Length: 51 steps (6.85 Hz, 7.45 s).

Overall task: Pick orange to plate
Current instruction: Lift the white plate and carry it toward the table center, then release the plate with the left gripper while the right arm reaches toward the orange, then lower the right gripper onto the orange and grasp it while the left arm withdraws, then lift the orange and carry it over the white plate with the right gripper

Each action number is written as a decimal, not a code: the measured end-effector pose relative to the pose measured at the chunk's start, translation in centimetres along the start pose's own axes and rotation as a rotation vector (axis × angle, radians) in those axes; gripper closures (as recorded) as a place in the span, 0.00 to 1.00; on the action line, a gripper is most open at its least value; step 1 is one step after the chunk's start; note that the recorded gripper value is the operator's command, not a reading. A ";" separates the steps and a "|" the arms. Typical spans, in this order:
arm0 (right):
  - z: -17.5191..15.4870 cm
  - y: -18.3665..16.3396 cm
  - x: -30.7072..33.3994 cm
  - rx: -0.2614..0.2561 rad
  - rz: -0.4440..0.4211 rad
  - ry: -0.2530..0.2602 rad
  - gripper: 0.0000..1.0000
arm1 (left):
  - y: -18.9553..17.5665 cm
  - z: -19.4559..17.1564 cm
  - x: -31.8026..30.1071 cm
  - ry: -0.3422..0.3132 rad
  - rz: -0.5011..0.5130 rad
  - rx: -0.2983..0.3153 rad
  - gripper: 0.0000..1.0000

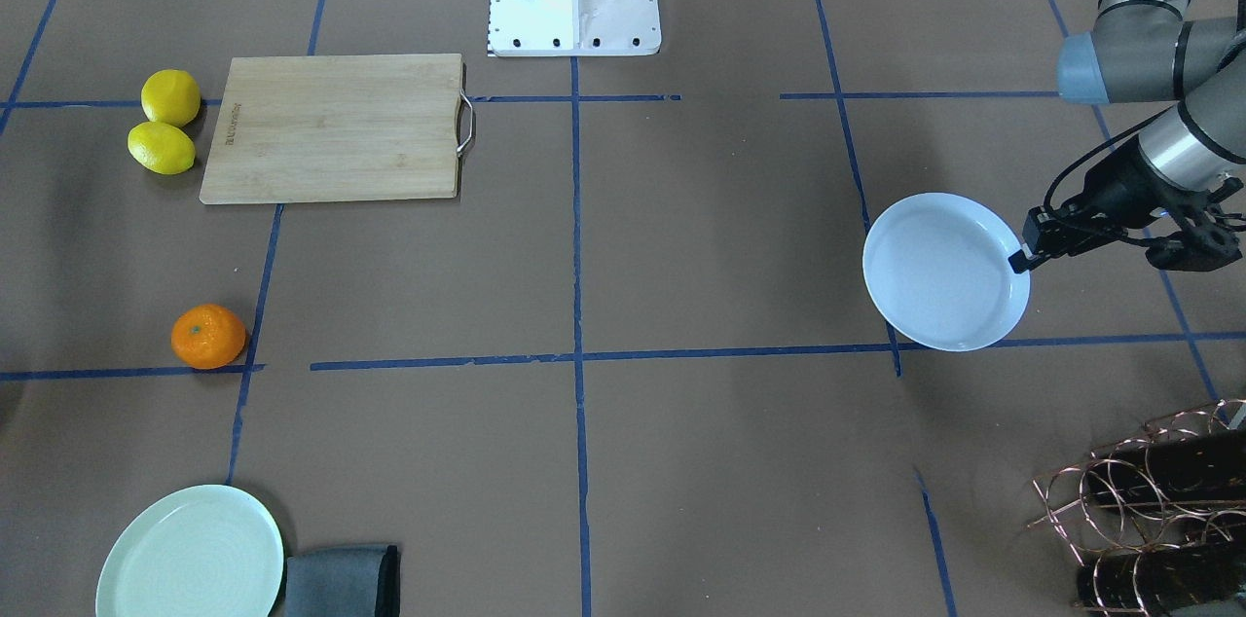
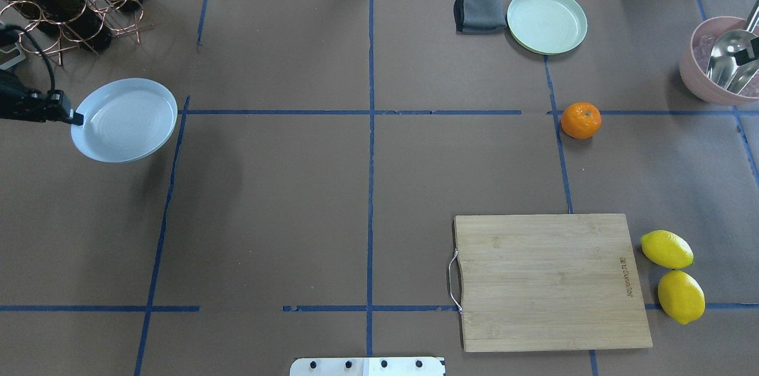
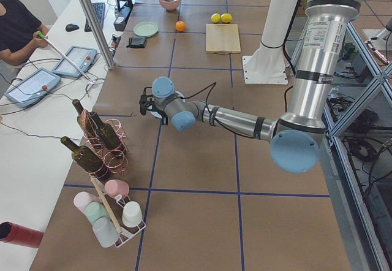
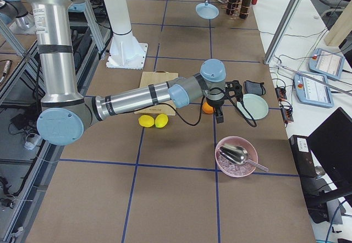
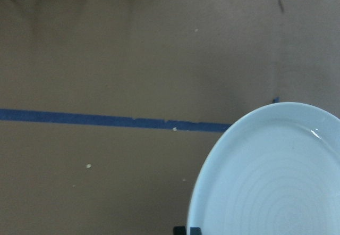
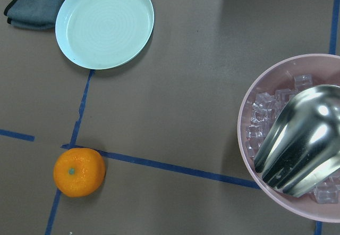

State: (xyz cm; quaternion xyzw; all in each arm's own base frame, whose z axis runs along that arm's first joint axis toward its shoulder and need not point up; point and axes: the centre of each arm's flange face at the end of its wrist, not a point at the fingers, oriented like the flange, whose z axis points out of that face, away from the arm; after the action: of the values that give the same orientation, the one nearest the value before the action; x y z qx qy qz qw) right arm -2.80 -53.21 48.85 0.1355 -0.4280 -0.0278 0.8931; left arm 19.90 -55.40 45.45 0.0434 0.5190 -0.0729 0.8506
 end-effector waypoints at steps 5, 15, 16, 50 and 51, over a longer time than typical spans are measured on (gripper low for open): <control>4.4 -1.5 -7.5 -0.052 0.190 -0.023 0.00 | 5.3 9.9 24.7 0.063 -0.213 0.106 1.00; 5.6 -1.7 -9.6 -0.070 0.195 -0.033 0.00 | 11.2 20.1 31.2 0.069 -0.223 0.173 0.00; 5.7 -1.7 -9.7 -0.068 0.192 -0.026 0.00 | 10.3 19.6 30.7 0.061 -0.216 0.185 0.00; 23.1 -4.6 -52.3 -0.044 0.158 0.000 1.00 | 0.1 -3.6 13.5 -0.170 0.256 0.140 0.00; 24.4 -4.2 -54.5 -0.042 0.149 0.016 1.00 | -0.5 -4.3 13.0 -0.164 0.242 0.142 0.00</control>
State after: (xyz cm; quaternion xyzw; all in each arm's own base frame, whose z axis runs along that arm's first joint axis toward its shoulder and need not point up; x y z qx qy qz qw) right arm -55.80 -53.56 20.98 0.0847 -0.4292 0.0308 0.8987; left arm 21.91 -56.29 31.91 0.1595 0.4322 -0.0094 0.8875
